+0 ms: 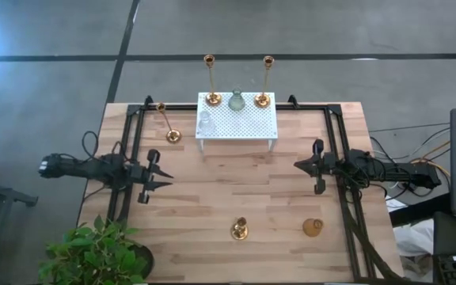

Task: Pick & Place candle stick holders
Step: Put the orange glass candle holder on the shelf

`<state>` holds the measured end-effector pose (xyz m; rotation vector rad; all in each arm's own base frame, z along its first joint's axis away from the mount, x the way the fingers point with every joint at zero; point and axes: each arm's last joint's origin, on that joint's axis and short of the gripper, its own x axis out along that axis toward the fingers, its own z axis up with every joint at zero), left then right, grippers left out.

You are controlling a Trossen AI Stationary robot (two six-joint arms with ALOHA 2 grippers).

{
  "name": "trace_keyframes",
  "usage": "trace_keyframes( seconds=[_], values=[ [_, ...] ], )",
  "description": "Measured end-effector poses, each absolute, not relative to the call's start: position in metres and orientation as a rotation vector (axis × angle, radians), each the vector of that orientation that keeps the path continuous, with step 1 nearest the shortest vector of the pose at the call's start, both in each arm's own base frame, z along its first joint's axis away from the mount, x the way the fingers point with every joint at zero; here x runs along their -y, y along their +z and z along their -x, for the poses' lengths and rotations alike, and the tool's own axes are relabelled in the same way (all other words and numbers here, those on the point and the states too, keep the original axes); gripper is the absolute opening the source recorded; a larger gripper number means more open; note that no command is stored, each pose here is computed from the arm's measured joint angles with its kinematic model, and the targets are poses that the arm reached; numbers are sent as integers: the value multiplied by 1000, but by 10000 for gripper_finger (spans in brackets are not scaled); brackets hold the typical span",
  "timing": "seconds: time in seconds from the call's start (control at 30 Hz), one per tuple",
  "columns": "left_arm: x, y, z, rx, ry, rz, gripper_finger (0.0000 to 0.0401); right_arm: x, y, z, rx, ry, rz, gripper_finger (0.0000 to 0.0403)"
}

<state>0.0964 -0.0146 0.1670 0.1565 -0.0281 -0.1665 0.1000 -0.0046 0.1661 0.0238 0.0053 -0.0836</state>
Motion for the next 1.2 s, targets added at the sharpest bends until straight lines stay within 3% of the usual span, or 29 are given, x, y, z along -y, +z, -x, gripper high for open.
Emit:
trace_keyframes(
  seconds=[0.53,0.7,0.8,1.2],
  values=[
    [15,168,-96,30,-167,-156,97,5,167,-100,2,-84,-23,8],
    [15,168,-96,32,-166,-156,97,5,181,-99,147,-101,2,8],
    [15,168,-96,32,-166,-156,97,5,198,-95,235,-105,-95,8],
    [15,168,-96,35,-167,-156,97,10,287,-75,-536,-447,-392,8]
  ],
)
